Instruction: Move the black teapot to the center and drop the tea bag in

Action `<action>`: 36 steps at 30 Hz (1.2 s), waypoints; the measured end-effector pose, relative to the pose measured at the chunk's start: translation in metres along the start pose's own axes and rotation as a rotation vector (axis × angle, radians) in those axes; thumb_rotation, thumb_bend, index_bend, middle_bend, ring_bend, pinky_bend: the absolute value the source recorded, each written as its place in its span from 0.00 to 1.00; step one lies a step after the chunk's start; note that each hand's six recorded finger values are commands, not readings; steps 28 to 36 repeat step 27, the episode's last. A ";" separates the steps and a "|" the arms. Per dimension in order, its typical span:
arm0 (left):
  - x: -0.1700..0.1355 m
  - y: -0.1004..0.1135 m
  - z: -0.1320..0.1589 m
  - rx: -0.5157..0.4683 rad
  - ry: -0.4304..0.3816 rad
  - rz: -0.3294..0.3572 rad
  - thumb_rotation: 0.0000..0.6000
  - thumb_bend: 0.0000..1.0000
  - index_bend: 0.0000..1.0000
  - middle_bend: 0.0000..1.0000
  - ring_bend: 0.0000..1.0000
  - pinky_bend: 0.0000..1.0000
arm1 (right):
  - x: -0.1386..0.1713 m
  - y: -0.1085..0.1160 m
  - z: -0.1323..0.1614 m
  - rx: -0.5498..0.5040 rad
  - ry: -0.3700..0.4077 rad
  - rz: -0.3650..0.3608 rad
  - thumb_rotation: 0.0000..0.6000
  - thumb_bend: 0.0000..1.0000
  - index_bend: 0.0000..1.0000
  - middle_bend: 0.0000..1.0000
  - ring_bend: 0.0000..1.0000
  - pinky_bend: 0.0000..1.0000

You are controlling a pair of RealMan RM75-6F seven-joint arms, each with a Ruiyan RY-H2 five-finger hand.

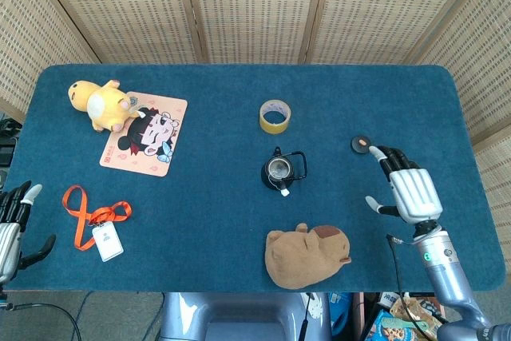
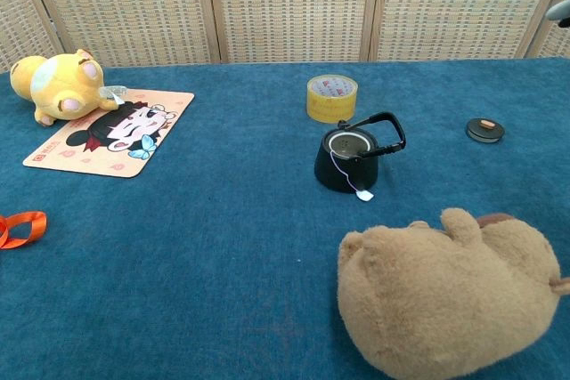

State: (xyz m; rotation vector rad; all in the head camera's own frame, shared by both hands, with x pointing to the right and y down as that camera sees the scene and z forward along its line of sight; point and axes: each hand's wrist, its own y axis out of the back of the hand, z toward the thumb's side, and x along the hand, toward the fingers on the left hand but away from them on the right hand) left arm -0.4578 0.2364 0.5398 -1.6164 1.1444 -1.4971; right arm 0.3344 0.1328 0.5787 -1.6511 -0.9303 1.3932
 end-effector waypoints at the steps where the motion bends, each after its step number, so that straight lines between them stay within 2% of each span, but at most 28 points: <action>1: -0.001 0.000 0.001 0.002 -0.005 0.001 1.00 0.34 0.00 0.00 0.00 0.00 | 0.003 -0.002 -0.003 0.003 -0.005 -0.002 0.79 0.40 0.06 0.20 0.15 0.38; 12: -0.012 -0.015 0.013 0.012 -0.052 -0.031 1.00 0.34 0.00 0.00 0.00 0.00 | 0.028 -0.017 -0.019 0.031 -0.042 -0.017 0.77 0.40 0.07 0.19 0.12 0.33; 20: -0.016 -0.021 0.014 0.005 -0.057 -0.039 1.00 0.34 0.00 0.00 0.00 0.00 | 0.041 -0.023 -0.024 0.026 -0.058 -0.018 0.77 0.40 0.07 0.18 0.12 0.30; 27: -0.015 -0.018 0.014 0.001 -0.055 -0.024 1.00 0.34 0.00 0.00 0.00 0.00 | 0.046 -0.025 -0.029 -0.013 -0.063 -0.041 0.78 0.39 0.07 0.17 0.11 0.28; 36: -0.015 -0.018 0.014 0.001 -0.055 -0.024 1.00 0.34 0.00 0.00 0.00 0.00 | 0.046 -0.025 -0.029 -0.013 -0.063 -0.041 0.78 0.39 0.07 0.17 0.11 0.28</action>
